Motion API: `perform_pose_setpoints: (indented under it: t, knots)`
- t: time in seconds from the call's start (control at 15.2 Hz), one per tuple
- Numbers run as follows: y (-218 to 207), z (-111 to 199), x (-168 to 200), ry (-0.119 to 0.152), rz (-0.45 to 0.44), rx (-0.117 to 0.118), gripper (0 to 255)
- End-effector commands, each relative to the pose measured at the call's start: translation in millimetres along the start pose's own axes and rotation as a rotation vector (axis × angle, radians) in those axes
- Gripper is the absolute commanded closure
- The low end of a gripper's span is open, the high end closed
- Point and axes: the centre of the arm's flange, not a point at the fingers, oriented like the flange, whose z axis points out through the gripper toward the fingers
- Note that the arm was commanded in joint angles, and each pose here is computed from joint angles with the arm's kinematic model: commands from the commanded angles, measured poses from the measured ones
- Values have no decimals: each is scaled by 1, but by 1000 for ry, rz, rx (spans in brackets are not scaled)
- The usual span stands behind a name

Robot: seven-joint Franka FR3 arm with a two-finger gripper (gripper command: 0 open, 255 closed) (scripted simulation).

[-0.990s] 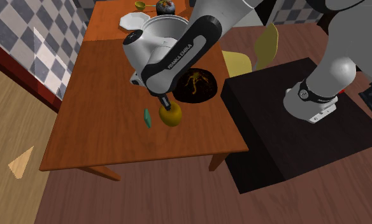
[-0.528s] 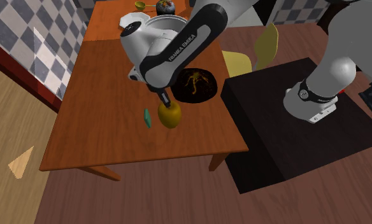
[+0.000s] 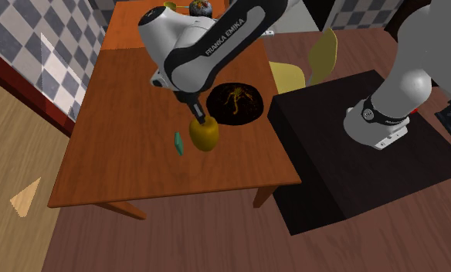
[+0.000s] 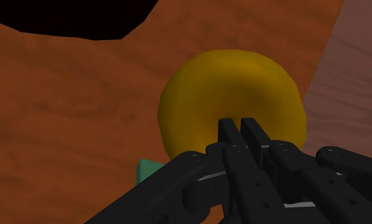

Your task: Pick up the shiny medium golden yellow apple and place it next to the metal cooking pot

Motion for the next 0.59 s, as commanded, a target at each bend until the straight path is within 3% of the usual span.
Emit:
perform_pose_setpoints:
  t: [0.0, 0.53]
  knots:
    - [-2, -10, -2, 0, 0, 0, 255]
    - [-9, -51, -8, 0, 0, 0, 255]
